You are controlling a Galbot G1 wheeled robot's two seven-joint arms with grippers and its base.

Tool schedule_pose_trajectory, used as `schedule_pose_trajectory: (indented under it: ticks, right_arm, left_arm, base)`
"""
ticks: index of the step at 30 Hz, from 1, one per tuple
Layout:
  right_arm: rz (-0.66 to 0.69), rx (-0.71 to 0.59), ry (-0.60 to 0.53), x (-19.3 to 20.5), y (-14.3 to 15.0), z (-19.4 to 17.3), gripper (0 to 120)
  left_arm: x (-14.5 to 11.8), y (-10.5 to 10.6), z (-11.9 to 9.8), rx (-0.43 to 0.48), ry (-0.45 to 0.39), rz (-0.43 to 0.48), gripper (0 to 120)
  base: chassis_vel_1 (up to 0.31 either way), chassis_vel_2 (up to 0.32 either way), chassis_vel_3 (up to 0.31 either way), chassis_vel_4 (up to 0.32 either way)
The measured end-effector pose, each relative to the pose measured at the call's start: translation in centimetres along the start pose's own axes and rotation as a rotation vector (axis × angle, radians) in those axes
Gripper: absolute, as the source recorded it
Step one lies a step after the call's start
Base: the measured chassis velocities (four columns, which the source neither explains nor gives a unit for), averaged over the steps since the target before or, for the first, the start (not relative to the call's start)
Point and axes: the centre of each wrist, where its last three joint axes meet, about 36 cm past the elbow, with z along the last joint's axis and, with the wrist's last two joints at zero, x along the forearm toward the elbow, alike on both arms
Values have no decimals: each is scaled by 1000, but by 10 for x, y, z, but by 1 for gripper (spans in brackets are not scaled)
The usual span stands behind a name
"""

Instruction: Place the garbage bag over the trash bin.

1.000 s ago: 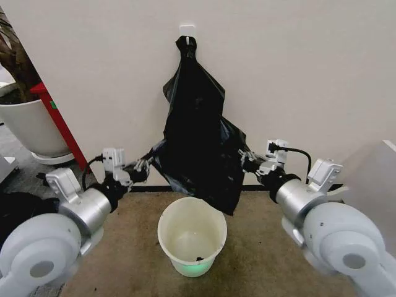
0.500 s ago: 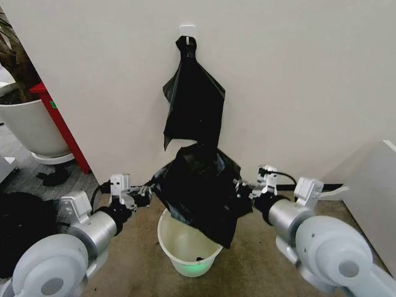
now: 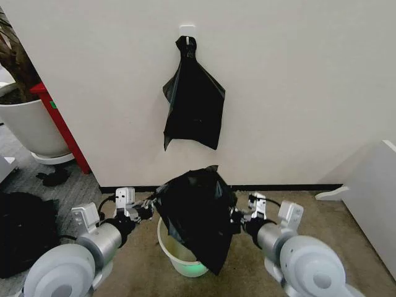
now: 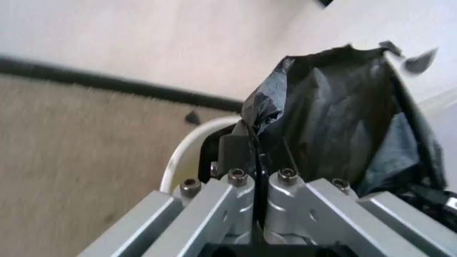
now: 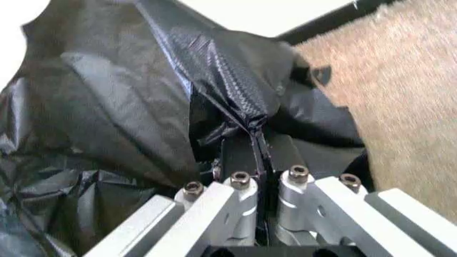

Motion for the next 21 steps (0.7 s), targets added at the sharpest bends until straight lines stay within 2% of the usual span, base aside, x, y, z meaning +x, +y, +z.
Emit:
schedule_pose_trajectory:
  ticks: [10,21]
  right_arm:
    - [54,-52,49,8,-1,20,0]
    - [119,-51,36,-5,-9,35,0]
  left_arm:
    - [8,5,28,74,81,-80,0]
    - [14,7,46,92,69,-145,0]
  base:
    - [0,0,0,0]
    - [0,0,0,0]
